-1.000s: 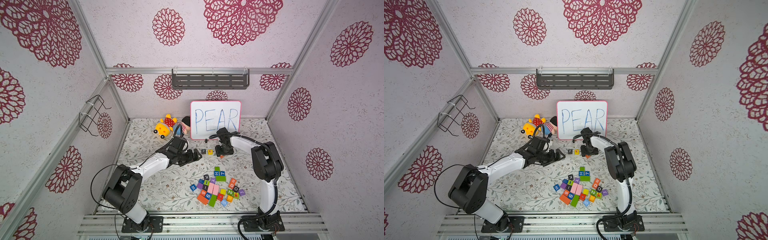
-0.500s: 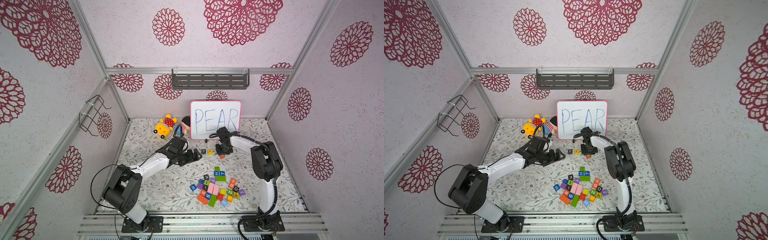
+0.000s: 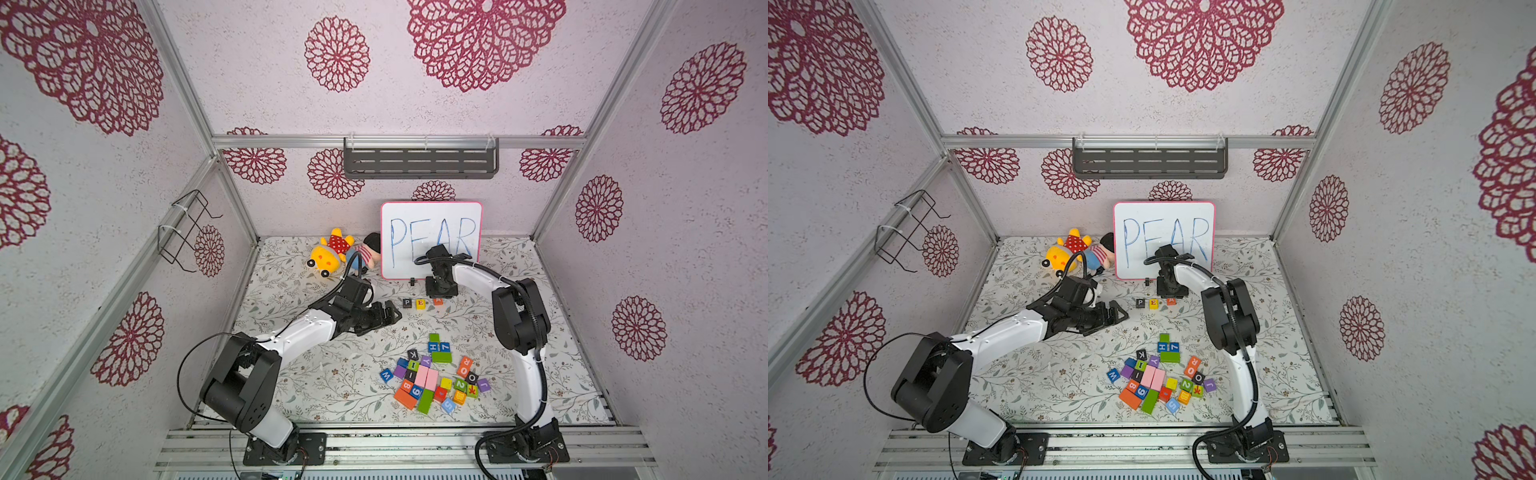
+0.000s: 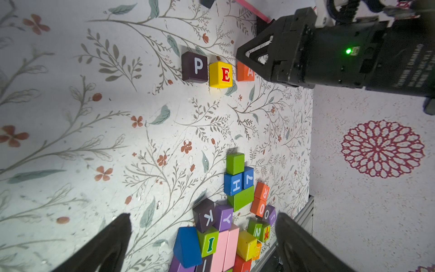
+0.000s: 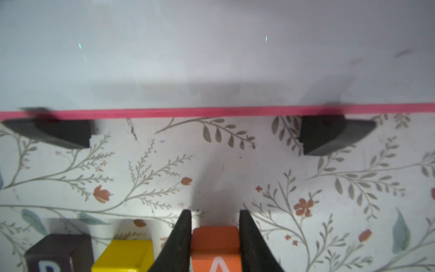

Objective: Spell the uppercase word “pear” with letter blocks
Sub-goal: Pick up the letter block from the center of the board, then place the letter block at the center of the board.

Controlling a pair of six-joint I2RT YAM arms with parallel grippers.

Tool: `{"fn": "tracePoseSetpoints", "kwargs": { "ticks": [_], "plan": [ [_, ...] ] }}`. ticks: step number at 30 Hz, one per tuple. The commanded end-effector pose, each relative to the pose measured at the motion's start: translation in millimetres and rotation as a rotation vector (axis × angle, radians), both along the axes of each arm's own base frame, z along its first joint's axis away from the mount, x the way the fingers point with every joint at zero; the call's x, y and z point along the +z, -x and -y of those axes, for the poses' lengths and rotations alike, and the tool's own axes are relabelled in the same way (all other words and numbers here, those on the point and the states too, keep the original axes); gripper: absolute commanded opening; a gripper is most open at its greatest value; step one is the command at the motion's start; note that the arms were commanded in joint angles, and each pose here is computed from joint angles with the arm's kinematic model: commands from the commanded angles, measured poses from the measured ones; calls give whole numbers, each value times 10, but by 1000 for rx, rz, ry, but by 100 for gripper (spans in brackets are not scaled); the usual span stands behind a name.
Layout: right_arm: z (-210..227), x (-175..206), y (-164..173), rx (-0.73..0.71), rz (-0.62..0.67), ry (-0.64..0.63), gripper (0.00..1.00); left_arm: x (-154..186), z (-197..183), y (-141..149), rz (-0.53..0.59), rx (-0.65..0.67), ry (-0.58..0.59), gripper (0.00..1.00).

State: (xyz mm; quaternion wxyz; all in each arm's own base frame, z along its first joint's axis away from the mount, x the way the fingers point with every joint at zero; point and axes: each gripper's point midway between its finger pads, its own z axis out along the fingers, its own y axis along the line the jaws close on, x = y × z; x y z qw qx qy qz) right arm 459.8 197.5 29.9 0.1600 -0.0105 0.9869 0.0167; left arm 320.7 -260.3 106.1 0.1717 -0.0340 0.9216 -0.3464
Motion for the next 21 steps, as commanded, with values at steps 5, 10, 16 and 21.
{"fn": "tracePoseSetpoints", "kwargs": {
  "ticks": [5,10,16,21],
  "plan": [
    [-32,31,45,-76,-25,-12,25,79,-51,-42,37,5,11,98],
    [-86,20,104,-83,-46,-29,25,83,-64,-30,40,6,12,98],
    [-121,6,112,-89,-49,-39,25,66,-68,-20,38,7,14,98],
    [-156,-11,140,-90,-58,-52,25,72,-71,-13,40,8,16,98]
  ]
}}
